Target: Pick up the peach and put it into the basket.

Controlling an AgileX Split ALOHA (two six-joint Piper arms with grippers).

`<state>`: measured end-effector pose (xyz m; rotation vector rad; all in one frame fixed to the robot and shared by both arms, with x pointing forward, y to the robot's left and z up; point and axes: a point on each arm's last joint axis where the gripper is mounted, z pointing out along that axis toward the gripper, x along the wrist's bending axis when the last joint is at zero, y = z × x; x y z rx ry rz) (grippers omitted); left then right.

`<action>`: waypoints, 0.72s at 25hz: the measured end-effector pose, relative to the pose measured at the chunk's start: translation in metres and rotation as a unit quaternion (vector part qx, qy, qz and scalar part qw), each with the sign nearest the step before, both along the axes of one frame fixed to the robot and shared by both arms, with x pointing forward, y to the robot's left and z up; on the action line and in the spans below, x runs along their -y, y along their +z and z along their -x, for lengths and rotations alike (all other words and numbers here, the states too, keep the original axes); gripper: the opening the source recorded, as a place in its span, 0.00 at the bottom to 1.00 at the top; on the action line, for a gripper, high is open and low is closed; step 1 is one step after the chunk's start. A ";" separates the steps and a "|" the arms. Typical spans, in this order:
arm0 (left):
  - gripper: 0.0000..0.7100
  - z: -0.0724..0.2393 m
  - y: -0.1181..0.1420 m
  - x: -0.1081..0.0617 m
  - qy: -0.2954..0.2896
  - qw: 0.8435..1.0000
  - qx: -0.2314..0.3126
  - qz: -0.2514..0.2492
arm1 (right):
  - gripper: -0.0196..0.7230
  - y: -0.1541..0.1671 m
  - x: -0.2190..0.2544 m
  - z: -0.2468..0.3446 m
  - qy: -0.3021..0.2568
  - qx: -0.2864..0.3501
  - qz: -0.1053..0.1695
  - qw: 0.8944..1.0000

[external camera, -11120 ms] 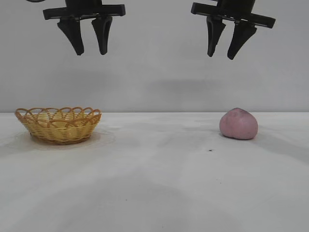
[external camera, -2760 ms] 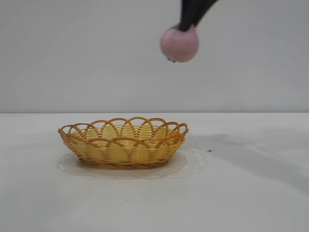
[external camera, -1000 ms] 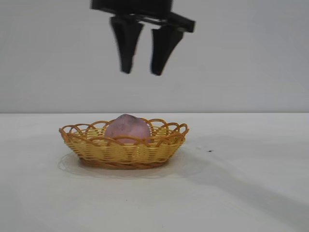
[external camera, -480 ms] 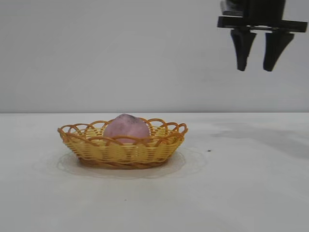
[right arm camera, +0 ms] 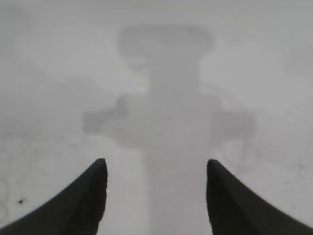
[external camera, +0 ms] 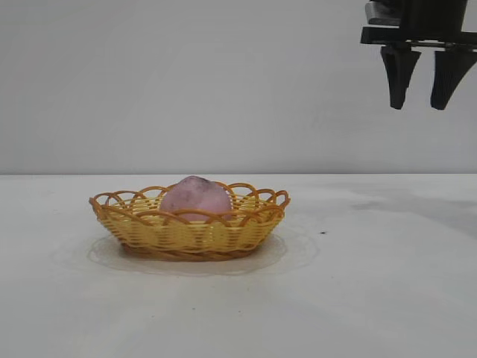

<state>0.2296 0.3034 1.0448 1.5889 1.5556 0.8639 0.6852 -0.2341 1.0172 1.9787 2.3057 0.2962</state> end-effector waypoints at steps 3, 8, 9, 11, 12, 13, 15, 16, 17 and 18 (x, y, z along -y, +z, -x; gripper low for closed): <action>0.51 0.000 0.000 0.000 0.000 1.000 0.000 0.000 | 0.54 0.000 0.005 -0.001 -0.009 -0.001 -0.011 1.000; 0.51 0.000 0.000 0.000 0.000 1.000 0.000 0.000 | 0.54 -0.001 0.009 0.027 -0.012 -0.022 -0.008 1.000; 0.51 0.000 0.000 0.000 0.000 1.000 0.000 0.000 | 0.54 0.003 0.012 0.038 -0.014 -0.015 -0.002 1.000; 0.51 0.000 0.000 0.000 0.000 1.000 0.000 0.000 | 0.54 0.002 0.017 0.069 -0.027 -0.006 0.005 1.000; 0.51 0.000 0.000 0.000 0.000 1.000 0.000 0.000 | 0.54 0.005 0.020 0.088 -0.030 0.001 0.008 1.000; 0.51 0.000 0.000 0.000 0.000 1.000 0.000 0.000 | 0.54 0.011 0.022 0.105 -0.033 0.017 0.006 0.999; 0.51 0.000 0.000 0.000 0.000 1.000 0.000 0.000 | 0.54 0.012 0.027 0.140 -0.036 0.020 0.006 0.999; 0.51 0.000 0.000 0.000 0.000 1.000 0.000 0.000 | 0.54 0.014 0.029 0.156 -0.037 0.022 0.007 0.999; 0.51 0.000 0.000 0.000 0.000 1.000 0.000 0.000 | 0.54 0.018 0.032 0.171 -0.037 0.028 0.008 0.999; 0.51 0.000 0.000 0.000 0.000 1.000 0.000 0.000 | 0.54 0.017 0.033 0.184 -0.037 0.026 0.008 0.999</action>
